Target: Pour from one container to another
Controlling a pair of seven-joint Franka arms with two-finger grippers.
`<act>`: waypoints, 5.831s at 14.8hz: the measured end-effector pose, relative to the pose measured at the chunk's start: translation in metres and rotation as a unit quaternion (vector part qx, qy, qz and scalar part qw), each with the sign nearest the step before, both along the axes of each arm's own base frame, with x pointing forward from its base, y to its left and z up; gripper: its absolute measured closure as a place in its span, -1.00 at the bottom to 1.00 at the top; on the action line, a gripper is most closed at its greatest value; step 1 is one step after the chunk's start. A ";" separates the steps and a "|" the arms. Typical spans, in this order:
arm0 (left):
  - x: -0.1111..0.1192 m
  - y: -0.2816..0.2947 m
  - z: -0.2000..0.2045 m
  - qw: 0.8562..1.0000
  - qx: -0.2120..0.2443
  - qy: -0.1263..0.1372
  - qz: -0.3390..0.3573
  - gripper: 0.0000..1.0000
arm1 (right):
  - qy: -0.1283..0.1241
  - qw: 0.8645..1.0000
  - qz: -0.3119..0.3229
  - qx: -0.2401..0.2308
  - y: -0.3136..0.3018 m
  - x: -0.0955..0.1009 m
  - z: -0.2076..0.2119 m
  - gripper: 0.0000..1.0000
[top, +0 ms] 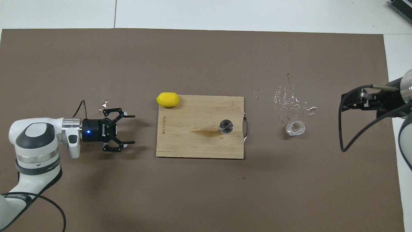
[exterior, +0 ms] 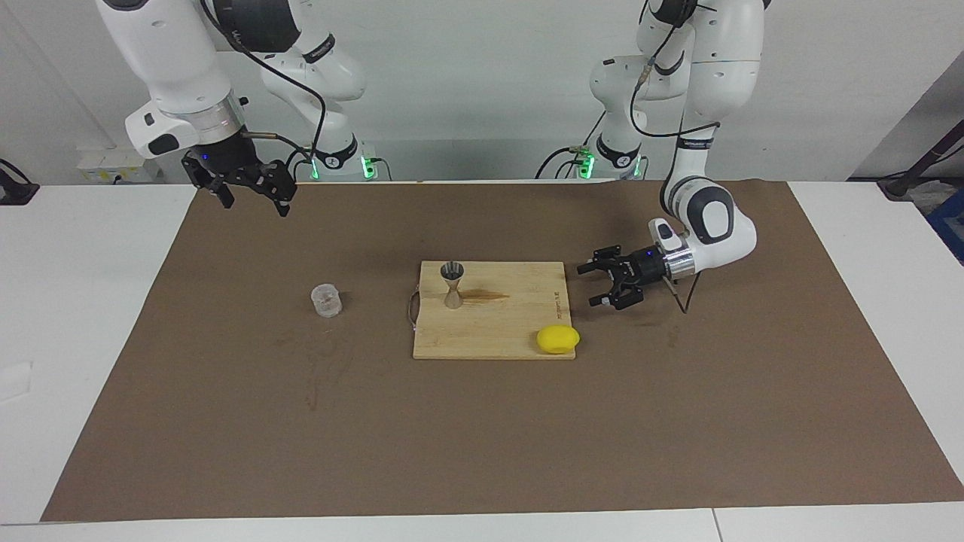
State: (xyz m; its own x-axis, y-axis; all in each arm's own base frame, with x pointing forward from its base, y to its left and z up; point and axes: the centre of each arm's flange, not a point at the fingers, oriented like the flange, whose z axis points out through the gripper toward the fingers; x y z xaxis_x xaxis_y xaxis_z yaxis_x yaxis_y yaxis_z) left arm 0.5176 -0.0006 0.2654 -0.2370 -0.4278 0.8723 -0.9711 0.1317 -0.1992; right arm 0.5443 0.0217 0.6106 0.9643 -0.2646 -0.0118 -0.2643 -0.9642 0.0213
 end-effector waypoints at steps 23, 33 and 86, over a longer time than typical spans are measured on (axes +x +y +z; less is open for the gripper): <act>0.086 0.142 0.239 0.945 0.323 0.050 0.029 -1.00 | 0.122 0.806 -0.565 0.125 -0.092 0.018 -0.124 -1.00; 0.048 0.079 0.333 0.816 0.464 0.215 0.268 -1.00 | 0.195 0.753 -0.600 0.188 -0.139 0.005 -0.229 -1.00; 0.042 0.053 0.355 0.524 0.320 0.400 0.680 -1.00 | 0.033 0.807 -0.581 0.104 0.217 0.016 -0.180 -0.01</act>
